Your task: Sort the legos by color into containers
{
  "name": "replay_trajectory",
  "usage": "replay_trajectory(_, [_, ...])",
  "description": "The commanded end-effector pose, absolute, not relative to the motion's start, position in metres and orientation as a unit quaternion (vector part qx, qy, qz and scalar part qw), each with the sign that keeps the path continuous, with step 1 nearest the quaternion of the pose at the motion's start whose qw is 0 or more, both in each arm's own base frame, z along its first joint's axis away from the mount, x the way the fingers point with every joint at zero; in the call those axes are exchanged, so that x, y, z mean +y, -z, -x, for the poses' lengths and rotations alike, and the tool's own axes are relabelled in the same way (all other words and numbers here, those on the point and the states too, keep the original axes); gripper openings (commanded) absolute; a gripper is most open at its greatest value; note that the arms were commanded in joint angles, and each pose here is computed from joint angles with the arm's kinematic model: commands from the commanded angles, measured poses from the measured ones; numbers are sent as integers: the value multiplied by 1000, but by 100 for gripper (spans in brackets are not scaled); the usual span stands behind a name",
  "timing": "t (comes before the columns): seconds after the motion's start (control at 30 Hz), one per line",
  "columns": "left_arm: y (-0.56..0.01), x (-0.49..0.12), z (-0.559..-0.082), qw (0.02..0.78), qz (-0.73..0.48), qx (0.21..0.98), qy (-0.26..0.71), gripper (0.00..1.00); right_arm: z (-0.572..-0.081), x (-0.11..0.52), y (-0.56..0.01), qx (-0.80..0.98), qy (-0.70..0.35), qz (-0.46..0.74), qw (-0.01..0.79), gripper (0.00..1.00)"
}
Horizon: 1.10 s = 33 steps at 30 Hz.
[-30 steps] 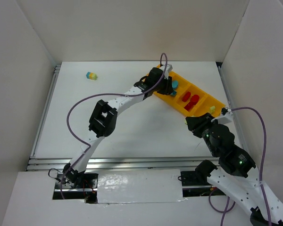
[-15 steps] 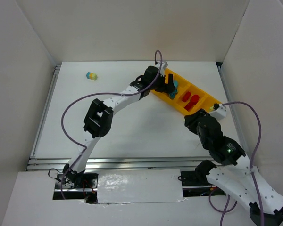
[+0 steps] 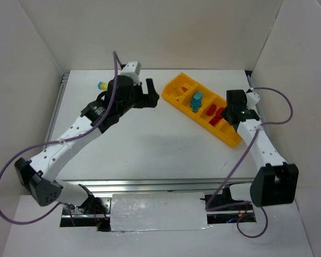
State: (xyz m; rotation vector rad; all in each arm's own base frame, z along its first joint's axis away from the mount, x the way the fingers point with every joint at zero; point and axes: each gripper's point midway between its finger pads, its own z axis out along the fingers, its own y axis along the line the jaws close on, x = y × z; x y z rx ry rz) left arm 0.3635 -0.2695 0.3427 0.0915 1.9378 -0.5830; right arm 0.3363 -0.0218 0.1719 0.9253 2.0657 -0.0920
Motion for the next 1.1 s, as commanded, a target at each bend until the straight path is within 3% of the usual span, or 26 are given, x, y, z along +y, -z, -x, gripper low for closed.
replay_trajectory(0.0, [-269, -208, -343, 473, 9, 871, 130, 100, -369, -38, -166, 829, 58, -372, 413, 4])
replay_trajectory(0.27, [-253, -161, -305, 460, 48, 879, 117, 100, -383, -70, -146, 822, 87, -410, 386, 7])
replay_trajectory(0.33, [-247, -157, -304, 455, 52, 882, 108, 100, -383, -74, -141, 822, 97, -413, 381, 20])
replay_trajectory(0.43, [-238, -151, -304, 444, 63, 889, 92, 99, -384, -77, -138, 823, 108, -416, 371, 57])
replay_trajectory(0.47, [-236, -149, -304, 443, 67, 890, 88, 99, -384, -76, -137, 823, 107, -417, 370, 73])
replay_trajectory(0.67, [-220, -133, -321, 423, 120, 894, 80, 99, -387, -70, -159, 818, 80, -411, 393, 100])
replay_trajectory(0.8, [-218, -115, -341, 424, 163, 889, 57, 99, -383, -45, -204, 810, 9, -383, 444, 100])
replay_trajectory(0.97, [-219, -75, -389, 428, 237, 871, 36, 99, -352, 62, -238, 825, -141, -238, 493, 100])
replay_trajectory(1.07, [-184, -42, -425, 389, 263, 882, -33, 99, -329, 119, -241, 833, -238, -150, 477, 100])
